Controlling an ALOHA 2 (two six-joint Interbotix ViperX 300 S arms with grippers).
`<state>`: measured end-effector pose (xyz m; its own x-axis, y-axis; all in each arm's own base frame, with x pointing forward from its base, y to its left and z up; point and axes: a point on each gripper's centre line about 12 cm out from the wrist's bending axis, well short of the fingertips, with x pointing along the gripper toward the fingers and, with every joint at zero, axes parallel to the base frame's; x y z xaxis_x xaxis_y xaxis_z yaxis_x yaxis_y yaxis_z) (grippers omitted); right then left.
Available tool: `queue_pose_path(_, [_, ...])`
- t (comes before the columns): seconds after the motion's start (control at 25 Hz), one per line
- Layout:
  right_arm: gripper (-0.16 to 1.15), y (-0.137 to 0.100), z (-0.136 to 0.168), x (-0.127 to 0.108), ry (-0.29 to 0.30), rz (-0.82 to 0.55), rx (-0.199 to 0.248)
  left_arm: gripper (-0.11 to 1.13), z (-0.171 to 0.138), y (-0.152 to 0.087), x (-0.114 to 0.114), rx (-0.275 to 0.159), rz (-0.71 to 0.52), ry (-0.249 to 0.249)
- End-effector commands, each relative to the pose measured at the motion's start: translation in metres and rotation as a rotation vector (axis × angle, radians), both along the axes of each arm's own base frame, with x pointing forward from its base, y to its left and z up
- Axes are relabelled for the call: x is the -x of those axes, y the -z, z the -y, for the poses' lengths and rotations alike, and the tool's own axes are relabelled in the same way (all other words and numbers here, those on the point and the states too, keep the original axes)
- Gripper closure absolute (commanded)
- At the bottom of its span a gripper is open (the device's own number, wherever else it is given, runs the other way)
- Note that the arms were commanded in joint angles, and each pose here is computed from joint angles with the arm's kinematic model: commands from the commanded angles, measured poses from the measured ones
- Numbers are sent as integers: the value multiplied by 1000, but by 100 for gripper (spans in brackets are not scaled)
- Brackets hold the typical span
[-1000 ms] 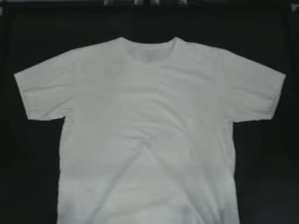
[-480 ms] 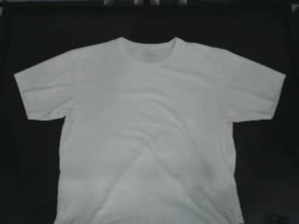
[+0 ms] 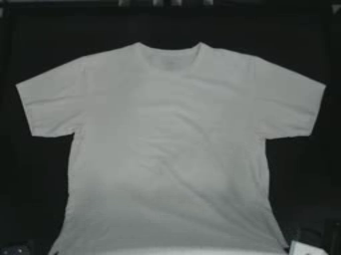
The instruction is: Fold shirt
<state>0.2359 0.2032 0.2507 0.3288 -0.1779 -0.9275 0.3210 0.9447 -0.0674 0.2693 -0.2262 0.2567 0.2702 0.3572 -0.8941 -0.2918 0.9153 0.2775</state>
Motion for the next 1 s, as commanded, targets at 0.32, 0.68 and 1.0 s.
queue_pose_path(0.32, [91,-48,89,13,49,39,43,96,-85,-68,11,-40,82,-25])
queue_pose_path(0.68, [92,-53,164,16,108,67,41,96,-172,-68,26,-65,113,-111])
queue_pose_path(1.0, [92,-44,229,15,249,29,125,96,-231,-52,34,-79,120,-170])
